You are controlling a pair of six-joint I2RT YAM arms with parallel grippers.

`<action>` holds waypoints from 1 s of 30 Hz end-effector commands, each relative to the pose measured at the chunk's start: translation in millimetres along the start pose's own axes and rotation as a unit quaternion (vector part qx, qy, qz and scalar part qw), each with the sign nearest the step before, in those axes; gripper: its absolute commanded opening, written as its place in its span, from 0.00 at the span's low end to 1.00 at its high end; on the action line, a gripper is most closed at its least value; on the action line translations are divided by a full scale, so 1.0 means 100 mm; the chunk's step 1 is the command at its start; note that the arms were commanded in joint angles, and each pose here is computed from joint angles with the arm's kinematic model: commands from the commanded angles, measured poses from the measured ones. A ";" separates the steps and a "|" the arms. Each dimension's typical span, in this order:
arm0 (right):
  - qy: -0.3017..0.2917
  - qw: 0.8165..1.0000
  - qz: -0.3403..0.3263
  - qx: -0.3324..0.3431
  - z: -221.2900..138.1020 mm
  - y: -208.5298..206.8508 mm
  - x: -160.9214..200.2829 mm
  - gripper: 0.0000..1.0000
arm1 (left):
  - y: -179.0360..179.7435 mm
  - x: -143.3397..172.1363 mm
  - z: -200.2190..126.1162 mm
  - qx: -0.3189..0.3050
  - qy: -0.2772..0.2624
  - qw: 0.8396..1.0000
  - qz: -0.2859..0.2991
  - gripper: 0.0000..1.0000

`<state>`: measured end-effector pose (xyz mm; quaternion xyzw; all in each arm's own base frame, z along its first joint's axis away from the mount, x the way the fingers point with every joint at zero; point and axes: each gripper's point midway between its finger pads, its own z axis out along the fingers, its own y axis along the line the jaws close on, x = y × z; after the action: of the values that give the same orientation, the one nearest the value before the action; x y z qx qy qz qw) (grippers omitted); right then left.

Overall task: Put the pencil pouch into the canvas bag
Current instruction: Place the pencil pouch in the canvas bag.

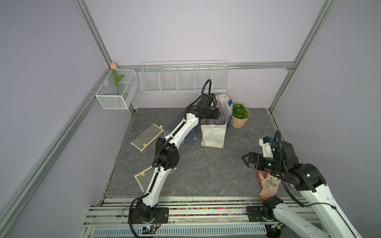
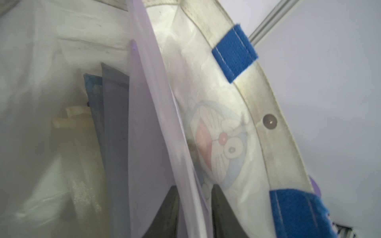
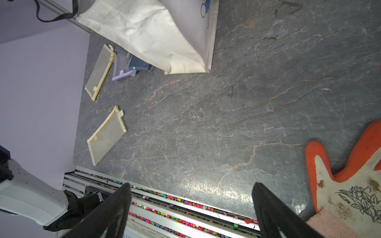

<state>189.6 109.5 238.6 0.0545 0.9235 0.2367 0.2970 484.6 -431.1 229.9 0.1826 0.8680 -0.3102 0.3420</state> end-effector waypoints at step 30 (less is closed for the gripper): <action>0.036 0.991 -0.066 -0.110 0.73 0.43 0.13 0.89 | 1.06 2.10 -2.75 -0.132 0.032 0.969 -0.205 0.69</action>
<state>214.4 156.8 191.8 -0.0066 0.9226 0.2818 0.2633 268.6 -173.2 210.0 0.0128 0.9255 -0.2708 0.2646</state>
